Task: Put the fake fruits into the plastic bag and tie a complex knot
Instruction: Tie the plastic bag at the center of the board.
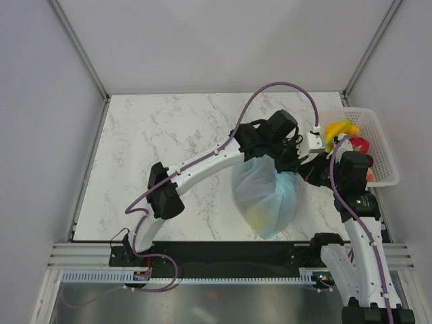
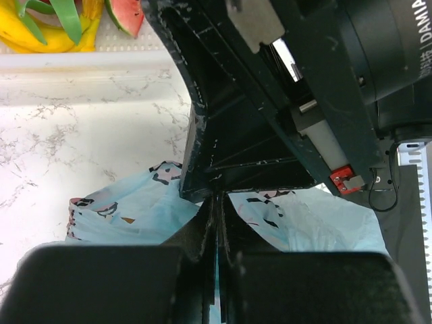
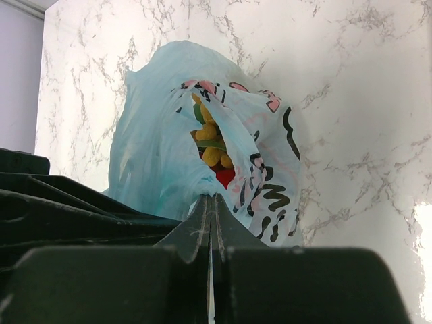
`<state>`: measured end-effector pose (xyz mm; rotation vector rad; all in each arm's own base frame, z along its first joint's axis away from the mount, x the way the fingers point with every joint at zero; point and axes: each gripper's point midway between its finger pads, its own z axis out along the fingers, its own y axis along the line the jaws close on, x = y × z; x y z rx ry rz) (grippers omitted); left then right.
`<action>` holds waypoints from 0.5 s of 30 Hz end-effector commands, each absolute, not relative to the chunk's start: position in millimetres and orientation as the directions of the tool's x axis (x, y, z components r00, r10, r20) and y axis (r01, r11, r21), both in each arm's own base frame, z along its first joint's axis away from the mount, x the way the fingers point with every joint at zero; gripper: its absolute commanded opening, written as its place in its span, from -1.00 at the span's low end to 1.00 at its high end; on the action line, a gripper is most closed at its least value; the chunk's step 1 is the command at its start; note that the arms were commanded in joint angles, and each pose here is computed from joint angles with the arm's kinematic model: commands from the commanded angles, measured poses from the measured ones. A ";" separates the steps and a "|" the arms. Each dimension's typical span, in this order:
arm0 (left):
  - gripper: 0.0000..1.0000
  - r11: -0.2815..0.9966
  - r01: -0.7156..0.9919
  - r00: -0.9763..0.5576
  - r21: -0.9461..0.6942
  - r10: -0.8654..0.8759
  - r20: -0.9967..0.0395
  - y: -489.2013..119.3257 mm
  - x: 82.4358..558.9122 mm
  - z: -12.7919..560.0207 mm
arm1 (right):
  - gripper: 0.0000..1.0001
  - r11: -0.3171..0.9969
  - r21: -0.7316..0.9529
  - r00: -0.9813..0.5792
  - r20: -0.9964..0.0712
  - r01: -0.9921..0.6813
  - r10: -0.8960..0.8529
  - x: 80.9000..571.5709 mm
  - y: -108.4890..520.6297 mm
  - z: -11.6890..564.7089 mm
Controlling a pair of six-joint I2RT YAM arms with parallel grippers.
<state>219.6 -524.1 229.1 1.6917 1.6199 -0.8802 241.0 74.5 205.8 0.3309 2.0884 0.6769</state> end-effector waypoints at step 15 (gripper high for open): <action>-0.67 0.013 0.992 0.117 0.129 0.342 -0.932 -526.9 223.2 342.2 | -1.00 0.792 0.599 -0.545 -0.706 -0.118 0.452 239.7 86.1 227.7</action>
